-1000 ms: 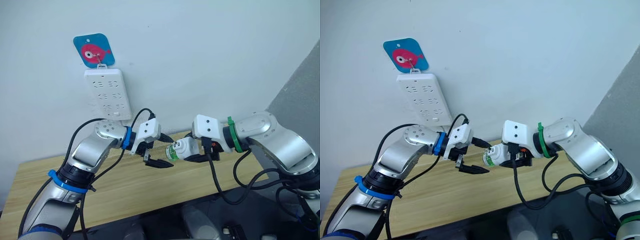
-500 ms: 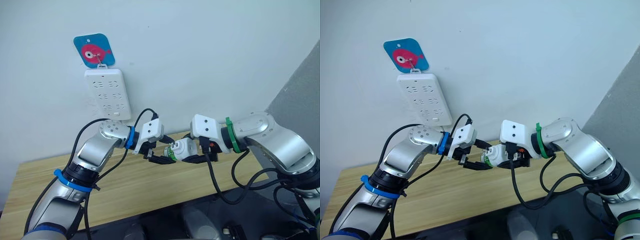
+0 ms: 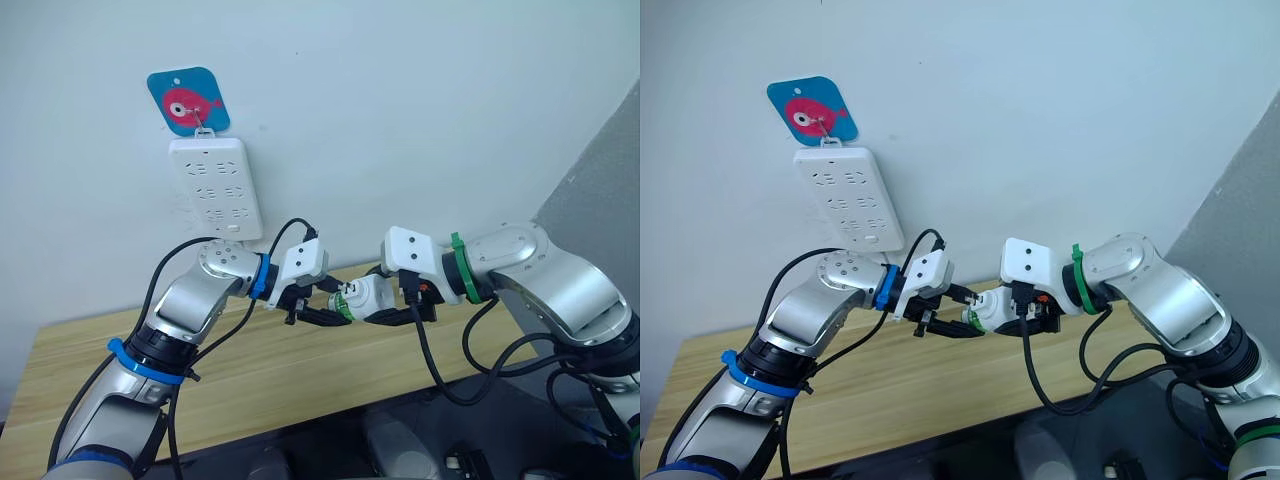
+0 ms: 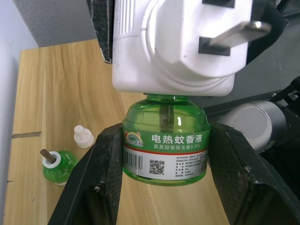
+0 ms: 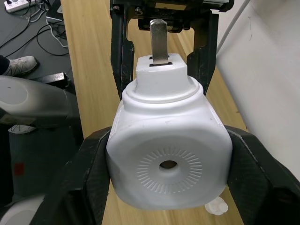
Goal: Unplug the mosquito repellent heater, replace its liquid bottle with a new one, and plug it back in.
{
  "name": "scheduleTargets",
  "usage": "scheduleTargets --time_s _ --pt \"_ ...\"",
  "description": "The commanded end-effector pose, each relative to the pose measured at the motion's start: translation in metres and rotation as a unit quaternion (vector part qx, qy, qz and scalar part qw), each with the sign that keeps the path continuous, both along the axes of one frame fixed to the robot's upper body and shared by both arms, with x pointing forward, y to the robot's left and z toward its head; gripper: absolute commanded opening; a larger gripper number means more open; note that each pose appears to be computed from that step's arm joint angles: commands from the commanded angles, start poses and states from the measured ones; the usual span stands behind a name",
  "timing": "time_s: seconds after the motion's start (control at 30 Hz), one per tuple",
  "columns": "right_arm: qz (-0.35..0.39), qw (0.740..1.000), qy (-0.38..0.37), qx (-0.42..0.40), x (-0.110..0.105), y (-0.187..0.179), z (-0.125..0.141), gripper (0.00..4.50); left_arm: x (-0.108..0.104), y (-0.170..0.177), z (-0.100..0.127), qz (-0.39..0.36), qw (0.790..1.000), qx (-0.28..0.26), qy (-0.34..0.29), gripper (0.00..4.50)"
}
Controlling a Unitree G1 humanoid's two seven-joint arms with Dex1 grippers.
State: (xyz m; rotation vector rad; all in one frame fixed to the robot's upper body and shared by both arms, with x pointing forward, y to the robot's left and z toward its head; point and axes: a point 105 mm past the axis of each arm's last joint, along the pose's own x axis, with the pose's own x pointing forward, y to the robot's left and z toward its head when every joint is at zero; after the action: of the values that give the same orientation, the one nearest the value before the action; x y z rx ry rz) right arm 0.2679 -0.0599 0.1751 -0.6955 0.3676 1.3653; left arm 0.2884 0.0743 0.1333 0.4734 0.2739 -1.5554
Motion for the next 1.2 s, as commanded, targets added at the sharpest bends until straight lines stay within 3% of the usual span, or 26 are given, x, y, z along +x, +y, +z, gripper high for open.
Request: scheduleTargets --time_s 0.03,0.27,0.4,0.53,0.6,0.73,0.93,1.2 --pt "-0.002 1.0 -0.024 0.02 0.001 -0.002 0.016 4.5 -0.001 0.0 0.008 0.0 1.0 -0.023 -0.006 2.24" --pt "-0.019 0.998 -0.043 0.046 0.003 -0.02 0.033 4.5 -0.003 0.008 0.005 0.02 0.998 -0.052 0.034 2.24" --pt "-0.035 0.992 -0.03 0.119 -0.006 -0.035 0.056 4.5 -0.005 0.016 0.011 0.044 0.987 -0.105 0.11 2.24" --pt "-0.09 0.964 -0.021 0.248 -0.005 -0.042 0.071 4.5 -0.01 0.025 0.023 0.056 0.963 -0.175 0.195 2.24" --pt "-0.116 0.942 0.037 0.313 -0.006 -0.045 0.072 4.5 -0.009 0.026 0.034 0.062 0.946 -0.218 0.233 2.24" --pt "-0.118 0.912 0.101 0.379 -0.012 -0.038 0.075 4.5 -0.011 0.027 0.046 0.06 0.924 -0.249 0.283 2.24" --pt "-0.133 0.871 0.165 0.443 -0.003 -0.032 0.073 4.5 -0.016 0.024 0.062 0.046 0.902 -0.274 0.331 2.24" --pt "-0.121 0.848 0.232 0.461 0.0 -0.014 0.065 4.5 -0.019 0.023 0.073 0.041 0.893 -0.289 0.343 2.24"
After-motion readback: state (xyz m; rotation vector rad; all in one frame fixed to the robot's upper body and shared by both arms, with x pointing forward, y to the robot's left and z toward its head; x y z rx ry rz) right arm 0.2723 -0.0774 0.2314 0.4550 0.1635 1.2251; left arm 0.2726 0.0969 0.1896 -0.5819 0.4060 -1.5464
